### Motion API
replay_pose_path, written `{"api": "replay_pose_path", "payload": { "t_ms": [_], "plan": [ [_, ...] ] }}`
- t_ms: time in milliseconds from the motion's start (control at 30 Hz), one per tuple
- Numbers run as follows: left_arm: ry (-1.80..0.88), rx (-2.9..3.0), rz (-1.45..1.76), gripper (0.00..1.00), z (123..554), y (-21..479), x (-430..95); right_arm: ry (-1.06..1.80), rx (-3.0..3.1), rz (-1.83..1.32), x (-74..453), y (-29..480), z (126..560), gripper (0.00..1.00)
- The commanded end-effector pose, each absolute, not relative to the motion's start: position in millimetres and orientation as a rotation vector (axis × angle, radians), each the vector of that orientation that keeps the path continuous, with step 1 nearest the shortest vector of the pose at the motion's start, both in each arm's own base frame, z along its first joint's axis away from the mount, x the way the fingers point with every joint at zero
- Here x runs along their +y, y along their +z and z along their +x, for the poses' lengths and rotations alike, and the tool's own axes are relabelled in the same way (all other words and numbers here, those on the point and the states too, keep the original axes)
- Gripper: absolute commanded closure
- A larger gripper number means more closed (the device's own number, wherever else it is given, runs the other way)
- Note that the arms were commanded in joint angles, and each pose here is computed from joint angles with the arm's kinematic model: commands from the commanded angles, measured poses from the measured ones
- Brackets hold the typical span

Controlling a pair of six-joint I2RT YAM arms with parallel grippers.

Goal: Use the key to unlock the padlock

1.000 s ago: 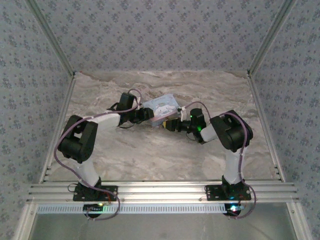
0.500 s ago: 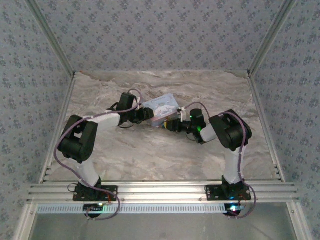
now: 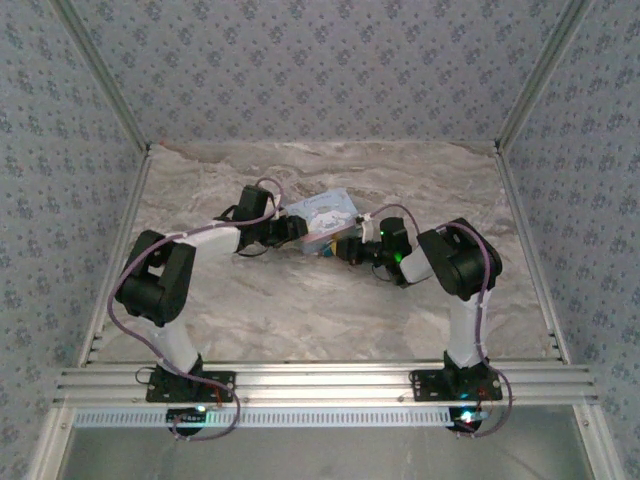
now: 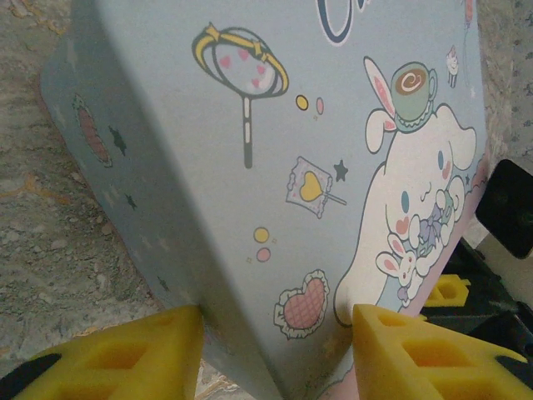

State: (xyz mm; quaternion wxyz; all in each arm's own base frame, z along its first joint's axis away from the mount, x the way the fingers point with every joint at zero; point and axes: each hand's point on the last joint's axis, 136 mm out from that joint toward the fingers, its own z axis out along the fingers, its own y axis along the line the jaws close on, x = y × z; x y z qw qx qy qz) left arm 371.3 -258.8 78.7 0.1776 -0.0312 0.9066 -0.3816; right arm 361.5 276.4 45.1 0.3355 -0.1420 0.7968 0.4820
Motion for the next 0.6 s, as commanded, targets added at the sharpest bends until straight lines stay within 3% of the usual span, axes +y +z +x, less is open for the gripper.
{"api": "replay_pose_path", "payload": {
  "t_ms": [0, 133, 567],
  "plan": [
    [-0.992, 2.668, -0.133, 0.51, 353.3, 52.8, -247.2, 1.278, 2.043, -0.363, 280.3, 52.3, 368.7, 0.93],
    [-0.989, 2.667, -0.134, 0.51, 353.6, 53.0, -246.6, 1.278, 2.04, -0.331, 276.2, 52.6, 370.0, 1.0],
    [-0.981, 2.668, -0.142, 0.51, 351.7, 52.8, -244.8, 1.304, 1.998, -0.216, 262.1, 62.7, 375.8, 1.0]
  ]
}}
